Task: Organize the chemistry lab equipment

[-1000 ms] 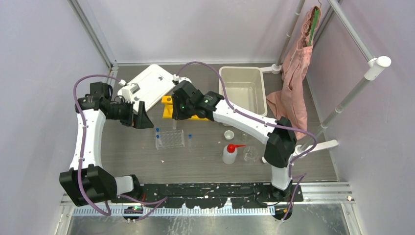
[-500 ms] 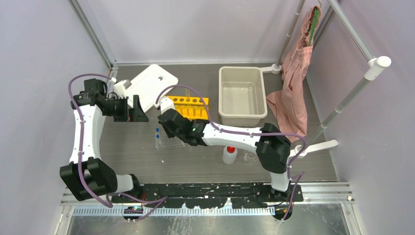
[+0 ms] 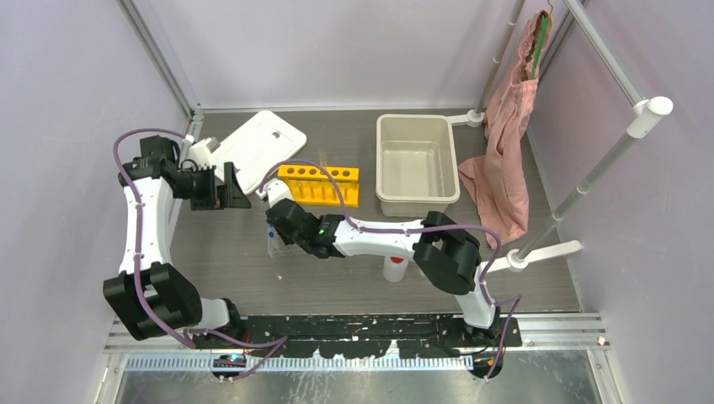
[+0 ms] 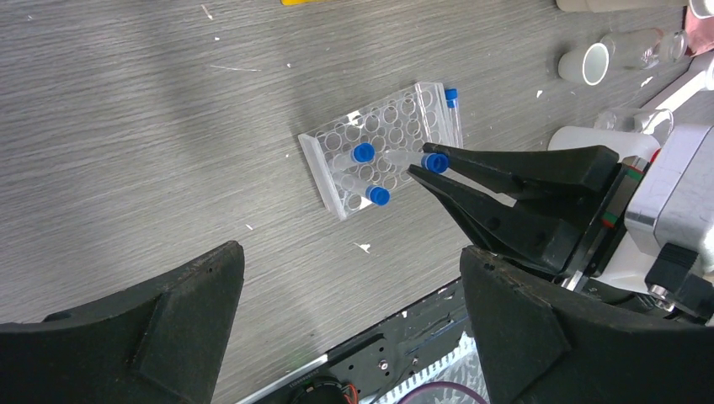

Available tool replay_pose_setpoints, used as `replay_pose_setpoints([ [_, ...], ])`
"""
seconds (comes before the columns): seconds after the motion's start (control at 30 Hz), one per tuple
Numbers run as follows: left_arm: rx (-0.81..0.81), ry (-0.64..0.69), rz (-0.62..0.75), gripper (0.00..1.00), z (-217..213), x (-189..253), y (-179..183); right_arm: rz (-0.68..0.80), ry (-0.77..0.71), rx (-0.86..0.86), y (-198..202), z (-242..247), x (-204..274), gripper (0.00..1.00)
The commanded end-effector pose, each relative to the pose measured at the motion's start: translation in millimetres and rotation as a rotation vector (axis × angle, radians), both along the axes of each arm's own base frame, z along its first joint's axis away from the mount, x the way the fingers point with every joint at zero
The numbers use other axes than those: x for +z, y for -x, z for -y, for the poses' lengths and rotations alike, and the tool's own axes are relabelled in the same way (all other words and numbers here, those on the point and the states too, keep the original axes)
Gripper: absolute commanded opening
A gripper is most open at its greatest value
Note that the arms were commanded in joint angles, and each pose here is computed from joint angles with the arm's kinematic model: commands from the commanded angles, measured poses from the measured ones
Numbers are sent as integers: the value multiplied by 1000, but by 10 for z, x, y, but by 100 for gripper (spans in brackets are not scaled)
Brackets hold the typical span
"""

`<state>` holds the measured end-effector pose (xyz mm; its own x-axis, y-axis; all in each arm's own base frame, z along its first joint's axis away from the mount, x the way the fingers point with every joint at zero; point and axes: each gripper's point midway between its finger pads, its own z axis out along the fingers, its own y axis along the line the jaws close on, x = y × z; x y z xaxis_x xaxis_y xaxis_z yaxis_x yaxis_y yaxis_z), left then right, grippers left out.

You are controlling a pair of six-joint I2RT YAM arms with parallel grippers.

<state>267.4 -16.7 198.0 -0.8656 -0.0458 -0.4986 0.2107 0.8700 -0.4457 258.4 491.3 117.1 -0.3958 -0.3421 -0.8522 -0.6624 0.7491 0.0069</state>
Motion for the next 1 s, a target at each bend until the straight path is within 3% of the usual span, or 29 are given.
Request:
replay_pose_setpoints([
  [0.0,5,-3,59,100,-24,124,-83,60,-82,-25,-110,-117,238,1],
  [0.97,4,-16,82,100,-57,164,-71,35,-69,-35,-149,-135,-40,1],
])
